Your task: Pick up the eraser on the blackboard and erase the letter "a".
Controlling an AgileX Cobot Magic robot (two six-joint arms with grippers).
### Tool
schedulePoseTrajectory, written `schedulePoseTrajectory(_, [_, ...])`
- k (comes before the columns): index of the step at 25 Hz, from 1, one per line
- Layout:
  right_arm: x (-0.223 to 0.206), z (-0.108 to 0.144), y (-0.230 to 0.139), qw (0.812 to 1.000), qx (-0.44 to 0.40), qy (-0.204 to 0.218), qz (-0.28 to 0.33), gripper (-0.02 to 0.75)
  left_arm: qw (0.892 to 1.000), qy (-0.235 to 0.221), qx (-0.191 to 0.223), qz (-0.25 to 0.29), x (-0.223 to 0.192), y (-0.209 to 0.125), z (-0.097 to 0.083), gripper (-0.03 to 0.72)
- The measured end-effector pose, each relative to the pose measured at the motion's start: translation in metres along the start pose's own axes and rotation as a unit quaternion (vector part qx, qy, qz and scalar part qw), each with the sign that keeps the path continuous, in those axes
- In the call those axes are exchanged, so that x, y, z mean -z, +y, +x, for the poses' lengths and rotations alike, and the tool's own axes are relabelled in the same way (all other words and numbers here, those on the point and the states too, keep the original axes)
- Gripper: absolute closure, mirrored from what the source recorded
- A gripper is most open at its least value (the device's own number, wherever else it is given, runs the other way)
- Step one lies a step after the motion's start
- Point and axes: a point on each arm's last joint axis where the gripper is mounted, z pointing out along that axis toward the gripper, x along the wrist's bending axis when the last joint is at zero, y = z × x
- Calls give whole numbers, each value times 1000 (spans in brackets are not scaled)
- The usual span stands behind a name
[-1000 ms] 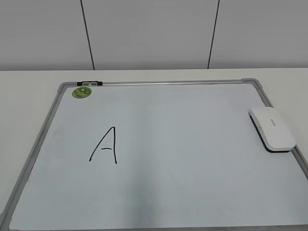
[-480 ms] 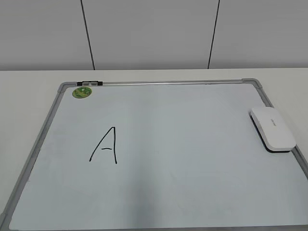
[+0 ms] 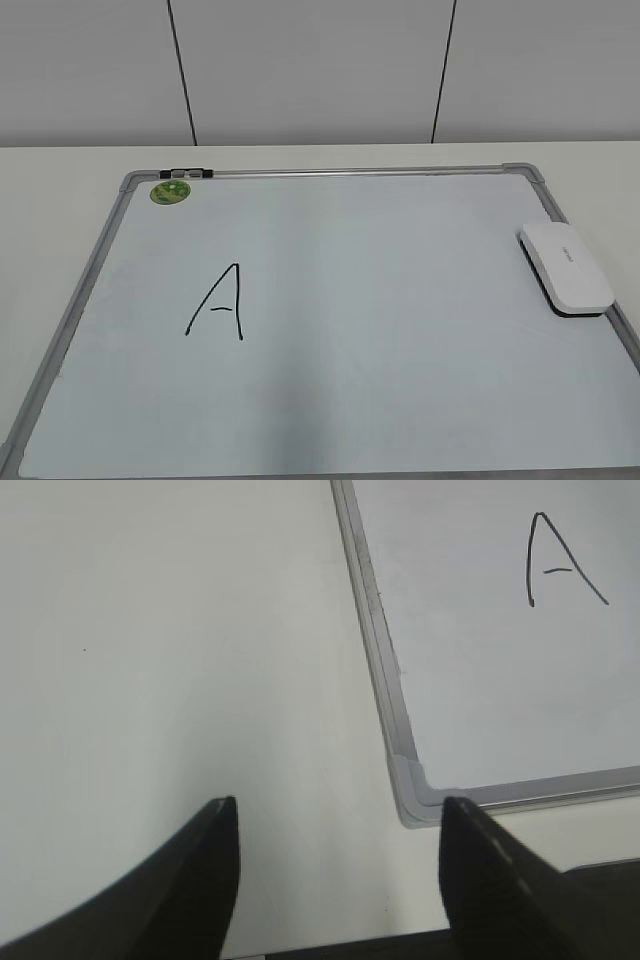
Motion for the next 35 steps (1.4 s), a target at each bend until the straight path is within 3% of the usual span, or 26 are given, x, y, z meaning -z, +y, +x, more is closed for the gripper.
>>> schedulePoseTrajectory(10, [2, 0, -1, 1000, -3, -3, -9, 202, 1000, 4, 6, -13, 3, -2, 1, 227])
schedulePoseTrajectory(16, [5, 1, -3, 999, -19, -27, -24, 202, 993, 67, 56, -79, 21, -15, 2, 227])
schedulePoseTrajectory(22, [4, 1, -3, 999, -21, -24, -24, 202, 985, 118, 90, -86, 23, -17, 2, 234])
schedulePoseTrajectory(35, [4, 1, -3, 999, -21, -24, -24, 202, 990, 89, 70, -86, 23, -17, 2, 248])
